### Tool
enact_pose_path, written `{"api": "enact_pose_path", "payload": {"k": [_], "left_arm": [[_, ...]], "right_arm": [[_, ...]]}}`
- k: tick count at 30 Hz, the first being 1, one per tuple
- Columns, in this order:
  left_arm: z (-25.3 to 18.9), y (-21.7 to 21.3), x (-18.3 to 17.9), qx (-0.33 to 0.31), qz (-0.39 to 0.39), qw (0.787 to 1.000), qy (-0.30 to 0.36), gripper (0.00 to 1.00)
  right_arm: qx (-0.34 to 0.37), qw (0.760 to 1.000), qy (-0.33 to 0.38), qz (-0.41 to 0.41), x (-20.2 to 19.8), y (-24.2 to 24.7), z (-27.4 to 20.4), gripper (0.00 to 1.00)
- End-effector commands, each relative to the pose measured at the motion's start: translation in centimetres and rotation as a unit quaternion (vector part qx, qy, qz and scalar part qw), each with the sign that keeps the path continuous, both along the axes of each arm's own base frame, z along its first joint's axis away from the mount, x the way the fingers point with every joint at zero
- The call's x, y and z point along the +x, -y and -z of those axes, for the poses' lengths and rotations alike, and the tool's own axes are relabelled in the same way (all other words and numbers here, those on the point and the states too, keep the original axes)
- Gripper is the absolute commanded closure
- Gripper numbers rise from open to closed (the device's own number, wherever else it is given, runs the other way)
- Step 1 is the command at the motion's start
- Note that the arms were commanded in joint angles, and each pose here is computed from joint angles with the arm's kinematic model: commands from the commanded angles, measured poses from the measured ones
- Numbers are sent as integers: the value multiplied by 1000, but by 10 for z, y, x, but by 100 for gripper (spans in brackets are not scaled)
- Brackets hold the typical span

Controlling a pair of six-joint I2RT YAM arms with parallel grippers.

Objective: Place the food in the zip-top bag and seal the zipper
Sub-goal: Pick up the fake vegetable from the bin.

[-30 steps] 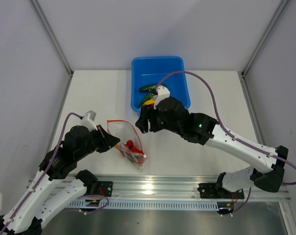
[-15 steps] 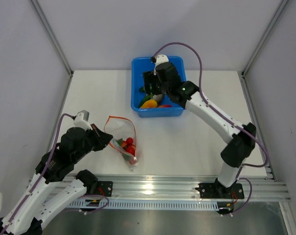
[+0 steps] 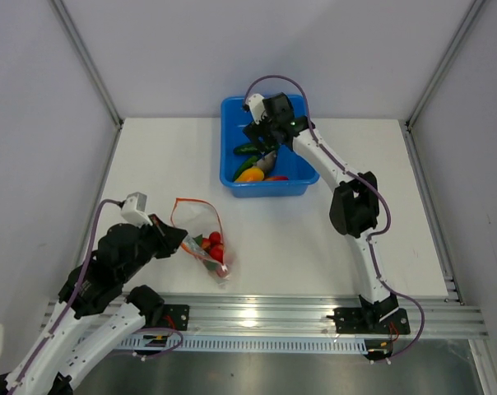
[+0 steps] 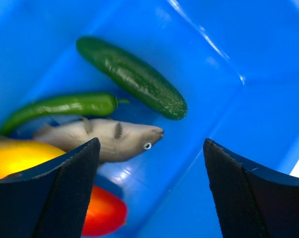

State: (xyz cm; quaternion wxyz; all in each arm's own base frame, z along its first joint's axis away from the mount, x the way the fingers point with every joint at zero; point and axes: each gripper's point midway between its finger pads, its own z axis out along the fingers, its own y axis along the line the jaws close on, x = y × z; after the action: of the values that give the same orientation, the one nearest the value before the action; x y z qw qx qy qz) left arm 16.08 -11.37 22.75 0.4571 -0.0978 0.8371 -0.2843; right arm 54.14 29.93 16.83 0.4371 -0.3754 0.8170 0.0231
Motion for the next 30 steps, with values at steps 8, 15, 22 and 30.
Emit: {"api": "enact_pose_path", "payload": {"k": [8,15,22,30], "left_arm": [[-4,1,8,-9,-1,999,44,99],[6,16,14,-10,19,1000,21,100],[11,19,19,-7,20,1000,23,99],[13,24,25,1,26,999,22,99]], "right_arm": [[-17,990,16,-141,20,-7,18,10],[-29,989,9,-144,34,-5,57,10],[-33,989,27,-141,51,-4,74,10],[-37,988,28,-147,61,-4,95,10]]}}
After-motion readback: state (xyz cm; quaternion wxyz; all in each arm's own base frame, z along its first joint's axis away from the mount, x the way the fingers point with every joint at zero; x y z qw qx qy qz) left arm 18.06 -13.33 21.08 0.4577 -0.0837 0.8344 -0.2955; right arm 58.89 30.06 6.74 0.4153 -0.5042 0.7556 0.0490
